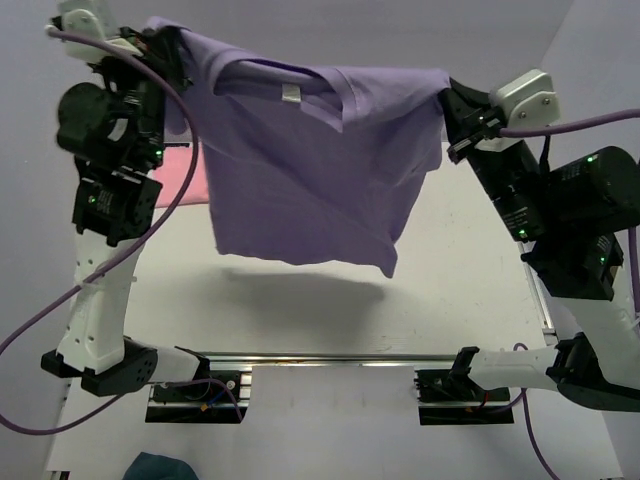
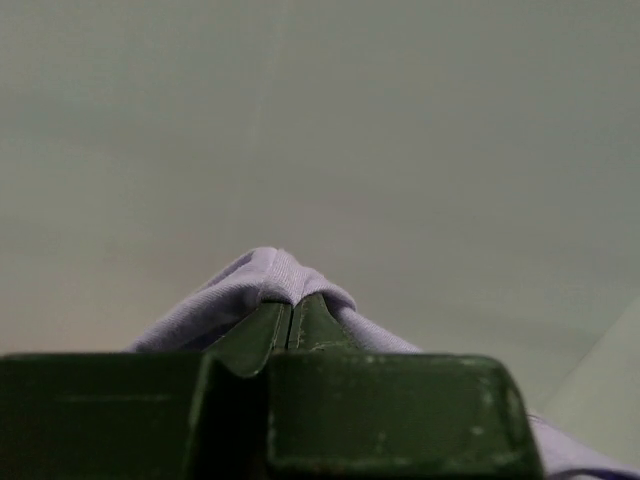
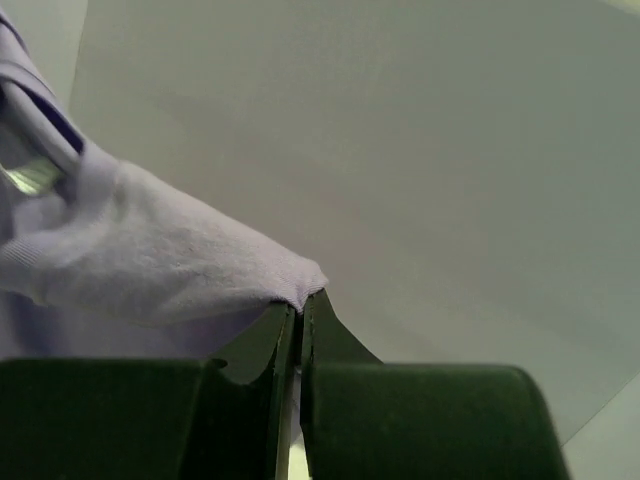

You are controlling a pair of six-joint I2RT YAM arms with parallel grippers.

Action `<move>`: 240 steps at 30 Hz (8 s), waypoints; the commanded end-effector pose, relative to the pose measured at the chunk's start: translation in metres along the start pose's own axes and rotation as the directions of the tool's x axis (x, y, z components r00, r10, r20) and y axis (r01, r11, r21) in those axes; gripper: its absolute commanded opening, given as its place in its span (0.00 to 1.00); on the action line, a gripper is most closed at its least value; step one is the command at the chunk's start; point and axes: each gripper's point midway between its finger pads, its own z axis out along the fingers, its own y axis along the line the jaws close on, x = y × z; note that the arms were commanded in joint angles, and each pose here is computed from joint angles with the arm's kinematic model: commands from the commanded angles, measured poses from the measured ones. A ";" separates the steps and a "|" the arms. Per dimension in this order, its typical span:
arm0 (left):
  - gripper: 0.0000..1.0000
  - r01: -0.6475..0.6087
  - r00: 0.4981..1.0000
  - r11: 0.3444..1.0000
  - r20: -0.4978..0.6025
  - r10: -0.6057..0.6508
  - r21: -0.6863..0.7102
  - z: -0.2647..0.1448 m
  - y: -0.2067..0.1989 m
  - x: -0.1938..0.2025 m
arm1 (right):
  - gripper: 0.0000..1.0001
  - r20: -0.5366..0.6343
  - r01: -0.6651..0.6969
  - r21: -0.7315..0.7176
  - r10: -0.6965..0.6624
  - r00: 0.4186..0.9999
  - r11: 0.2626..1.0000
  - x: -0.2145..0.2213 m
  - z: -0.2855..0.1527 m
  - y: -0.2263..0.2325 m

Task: Fold and stack the t-shirts
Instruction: Flatten out the tshirt

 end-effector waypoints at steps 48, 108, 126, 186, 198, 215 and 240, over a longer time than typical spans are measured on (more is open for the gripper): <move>0.00 -0.187 0.938 0.969 0.263 0.226 -0.165 -0.018 0.026 -0.109 | 0.00 -0.088 0.441 0.704 -0.548 0.832 0.557 -0.083 -0.009 -0.153; 0.00 -0.133 0.956 0.987 -0.251 0.151 0.088 -0.012 0.006 0.087 | 0.00 -0.094 0.444 0.483 -0.460 0.883 0.755 0.067 -0.008 -0.066; 0.00 -0.126 0.746 0.992 -0.660 0.087 -0.012 0.134 0.094 0.506 | 0.00 -0.723 0.436 0.182 -0.180 0.666 0.881 0.566 0.095 -0.048; 1.00 -0.202 0.327 0.918 -0.907 -0.265 -0.341 -0.218 0.152 0.435 | 0.90 -0.834 -0.600 -0.409 -0.015 0.552 0.688 0.420 -0.040 0.282; 1.00 -0.080 0.398 0.931 -0.868 -0.297 -0.356 -0.252 0.141 0.404 | 0.77 -0.861 -0.513 -0.461 -0.224 0.456 0.724 0.454 -0.139 0.331; 1.00 -0.049 0.335 0.945 -0.896 -0.291 -0.325 -0.259 0.137 0.431 | 0.68 -0.869 -0.379 -0.462 -0.324 0.374 0.801 0.492 -0.165 0.337; 1.00 -0.060 0.306 0.946 -0.908 -0.287 -0.319 -0.261 0.139 0.443 | 0.00 -0.892 -0.657 -0.447 -0.250 0.376 0.607 0.422 -0.191 0.373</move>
